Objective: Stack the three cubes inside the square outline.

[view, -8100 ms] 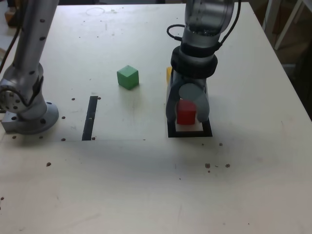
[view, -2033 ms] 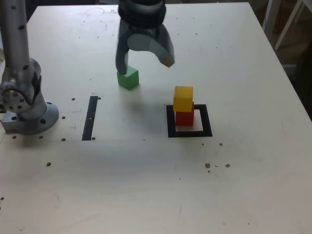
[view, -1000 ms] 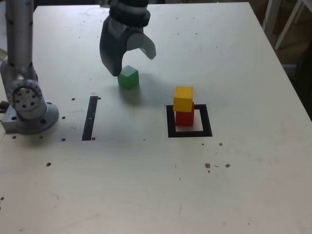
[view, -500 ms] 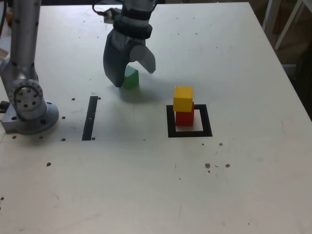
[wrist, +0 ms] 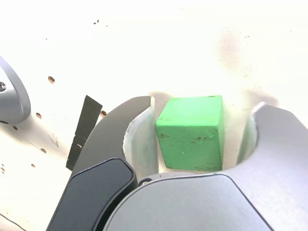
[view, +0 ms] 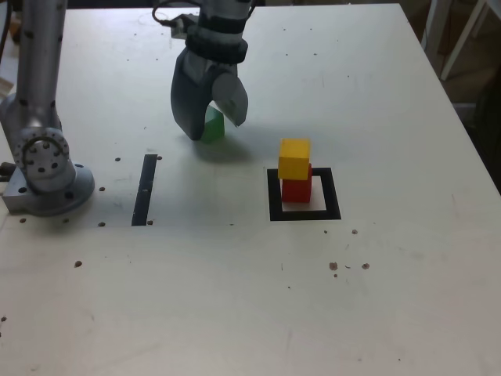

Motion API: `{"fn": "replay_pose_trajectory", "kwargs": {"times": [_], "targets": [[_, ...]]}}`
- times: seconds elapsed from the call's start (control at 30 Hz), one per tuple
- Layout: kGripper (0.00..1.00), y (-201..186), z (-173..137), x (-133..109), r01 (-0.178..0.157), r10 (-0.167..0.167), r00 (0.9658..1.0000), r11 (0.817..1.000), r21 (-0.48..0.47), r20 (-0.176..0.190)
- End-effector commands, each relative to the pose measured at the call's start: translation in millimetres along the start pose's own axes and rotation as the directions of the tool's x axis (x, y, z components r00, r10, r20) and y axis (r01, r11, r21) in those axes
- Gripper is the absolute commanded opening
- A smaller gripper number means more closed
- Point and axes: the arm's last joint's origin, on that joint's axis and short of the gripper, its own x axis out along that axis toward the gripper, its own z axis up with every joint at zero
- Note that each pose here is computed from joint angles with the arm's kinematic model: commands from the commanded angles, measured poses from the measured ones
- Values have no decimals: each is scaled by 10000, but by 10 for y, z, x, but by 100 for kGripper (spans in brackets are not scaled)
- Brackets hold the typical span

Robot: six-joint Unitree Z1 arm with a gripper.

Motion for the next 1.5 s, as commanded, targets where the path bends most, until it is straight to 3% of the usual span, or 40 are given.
{"fn": "replay_pose_trajectory", "kwargs": {"times": [0.0, 0.47, 0.6, 0.7, 0.87, 1.0, 1.23, 1.47], "targets": [[26, 5, 8, 8, -18, 18, 10000, 10000, 25, -7], [26, -21, -11, -61, -128, 122, 9997, 9996, 270, 232], [26, -149, -14, -212, -451, 407, 9975, 9960, 769, 582], [26, -322, -16, -409, -901, 778, 9925, 9869, 1337, 944], [26, -643, -79, -756, -1631, 1308, 9806, 9576, 2374, 1461], [26, -871, -154, -955, -1982, 1493, 9738, 9270, 3185, 1713], [26, -1151, -260, -1131, -2186, 1515, 9713, 8729, 4361, 1835], [26, -1458, -290, -1168, -2111, 1321, 9739, 8257, 5231, 1844]]}}
